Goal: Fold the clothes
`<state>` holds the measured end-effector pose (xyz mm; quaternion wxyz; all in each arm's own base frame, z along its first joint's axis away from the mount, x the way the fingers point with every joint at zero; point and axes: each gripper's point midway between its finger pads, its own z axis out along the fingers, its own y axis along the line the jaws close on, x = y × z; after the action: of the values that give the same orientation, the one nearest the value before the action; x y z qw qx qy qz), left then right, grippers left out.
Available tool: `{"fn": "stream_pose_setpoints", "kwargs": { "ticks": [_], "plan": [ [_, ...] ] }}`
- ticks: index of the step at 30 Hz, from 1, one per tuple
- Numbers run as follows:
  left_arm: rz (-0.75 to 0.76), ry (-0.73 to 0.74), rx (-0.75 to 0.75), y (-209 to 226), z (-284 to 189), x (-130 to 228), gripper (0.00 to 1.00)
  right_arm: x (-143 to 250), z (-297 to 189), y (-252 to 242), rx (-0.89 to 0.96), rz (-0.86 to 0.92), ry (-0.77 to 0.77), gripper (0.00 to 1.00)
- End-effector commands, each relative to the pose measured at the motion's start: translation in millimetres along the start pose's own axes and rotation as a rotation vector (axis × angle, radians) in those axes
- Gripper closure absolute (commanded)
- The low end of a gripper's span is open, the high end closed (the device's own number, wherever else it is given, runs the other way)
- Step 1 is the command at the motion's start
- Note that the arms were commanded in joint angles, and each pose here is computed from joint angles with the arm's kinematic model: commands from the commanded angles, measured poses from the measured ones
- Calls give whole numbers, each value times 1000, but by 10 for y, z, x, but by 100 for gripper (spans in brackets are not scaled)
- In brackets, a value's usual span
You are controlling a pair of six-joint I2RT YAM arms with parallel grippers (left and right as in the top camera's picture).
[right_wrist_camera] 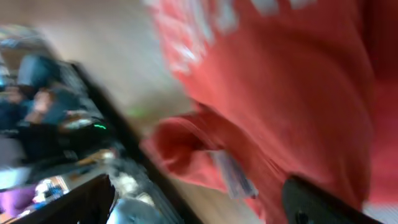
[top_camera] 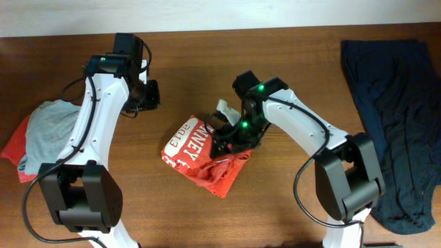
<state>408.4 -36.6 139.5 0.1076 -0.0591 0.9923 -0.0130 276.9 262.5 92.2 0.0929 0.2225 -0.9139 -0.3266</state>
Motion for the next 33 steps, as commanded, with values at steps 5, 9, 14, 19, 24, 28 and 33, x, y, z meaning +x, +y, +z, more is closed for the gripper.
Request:
{"fn": "stream_pose_setpoints", "kwargs": {
  "ticks": [5, 9, 14, 19, 24, 28, 33],
  "plan": [
    [-11, -6, 12, -17, -54, -19, 66, 466, 73, -1011, 433, 180, 123, 9],
    [-11, 0, 11, -14, -54, -4, 66, 487, 27, -1123, 466, 193, 120, 10],
    [-10, 8, 9, -9, -54, 15, 66, 495, -193, -1082, 483, 203, 101, 17],
    [-10, 5, 10, -11, -54, 7, 66, 367, -519, -450, 313, 40, 2, 16],
    [-10, 0, 11, -13, -54, -3, 66, 354, -542, 69, 103, 0, -51, 27],
    [-10, 1, 11, -13, -53, -1, 66, 369, -299, 215, 104, -72, -23, 37],
    [-11, -5, 12, -15, -54, -16, 65, 452, 82, 186, 222, -103, 13, 46]
  ]
}}
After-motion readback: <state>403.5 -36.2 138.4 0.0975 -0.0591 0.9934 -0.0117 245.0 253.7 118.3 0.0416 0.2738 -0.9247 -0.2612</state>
